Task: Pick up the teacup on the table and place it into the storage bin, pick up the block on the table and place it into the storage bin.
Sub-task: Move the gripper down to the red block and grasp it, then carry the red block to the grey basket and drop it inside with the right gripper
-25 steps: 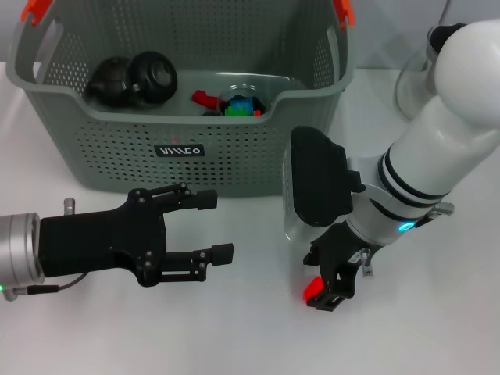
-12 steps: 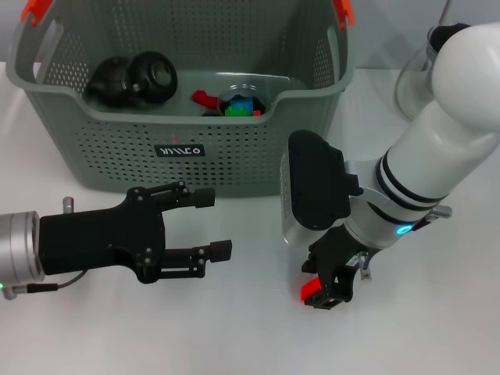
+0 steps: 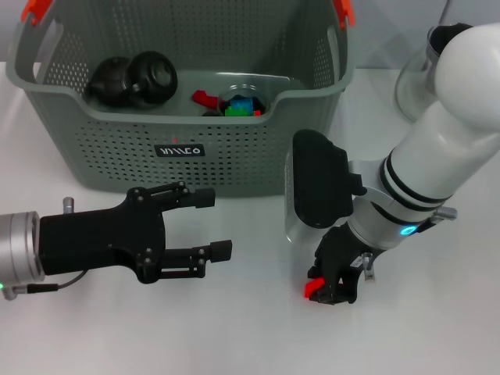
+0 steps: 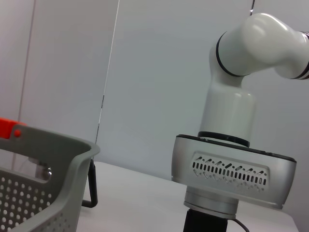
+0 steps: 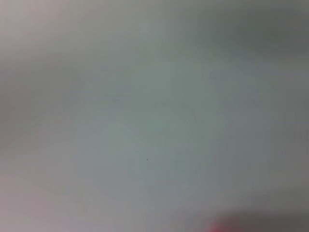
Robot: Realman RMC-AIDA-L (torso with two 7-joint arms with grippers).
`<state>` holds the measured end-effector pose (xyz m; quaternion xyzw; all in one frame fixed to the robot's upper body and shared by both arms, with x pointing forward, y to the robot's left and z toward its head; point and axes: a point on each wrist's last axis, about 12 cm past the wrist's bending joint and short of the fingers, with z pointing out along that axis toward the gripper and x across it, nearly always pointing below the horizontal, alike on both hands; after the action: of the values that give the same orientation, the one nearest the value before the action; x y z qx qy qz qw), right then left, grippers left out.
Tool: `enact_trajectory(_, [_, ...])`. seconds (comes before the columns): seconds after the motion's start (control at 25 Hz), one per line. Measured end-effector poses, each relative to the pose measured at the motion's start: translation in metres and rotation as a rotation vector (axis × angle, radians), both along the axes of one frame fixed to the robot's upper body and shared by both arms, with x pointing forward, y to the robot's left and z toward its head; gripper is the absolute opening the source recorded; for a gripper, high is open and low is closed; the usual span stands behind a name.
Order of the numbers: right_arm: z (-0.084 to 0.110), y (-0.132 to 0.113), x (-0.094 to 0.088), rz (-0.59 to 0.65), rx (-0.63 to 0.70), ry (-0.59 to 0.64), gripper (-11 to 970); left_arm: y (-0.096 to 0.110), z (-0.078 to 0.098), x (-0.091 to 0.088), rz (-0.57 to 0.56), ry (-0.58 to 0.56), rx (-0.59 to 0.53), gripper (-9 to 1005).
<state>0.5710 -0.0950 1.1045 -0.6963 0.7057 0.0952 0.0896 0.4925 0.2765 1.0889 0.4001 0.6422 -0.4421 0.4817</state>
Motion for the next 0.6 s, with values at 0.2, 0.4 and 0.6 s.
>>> enact_trajectory(0.2, [0.005,-0.004,0.000,-0.023,0.004,0.018,300,0.001,0.000,0.000,0.000,0.014,0.001,817])
enact_trajectory(0.4, [0.019,-0.012,0.000,-0.052,0.051,0.041,299,0.006,-0.001,-0.002,0.000,0.023,0.025,817])
enact_trajectory(0.6, [0.055,-0.022,-0.002,-0.071,0.127,0.052,298,0.010,-0.001,-0.003,0.005,0.023,0.036,817])
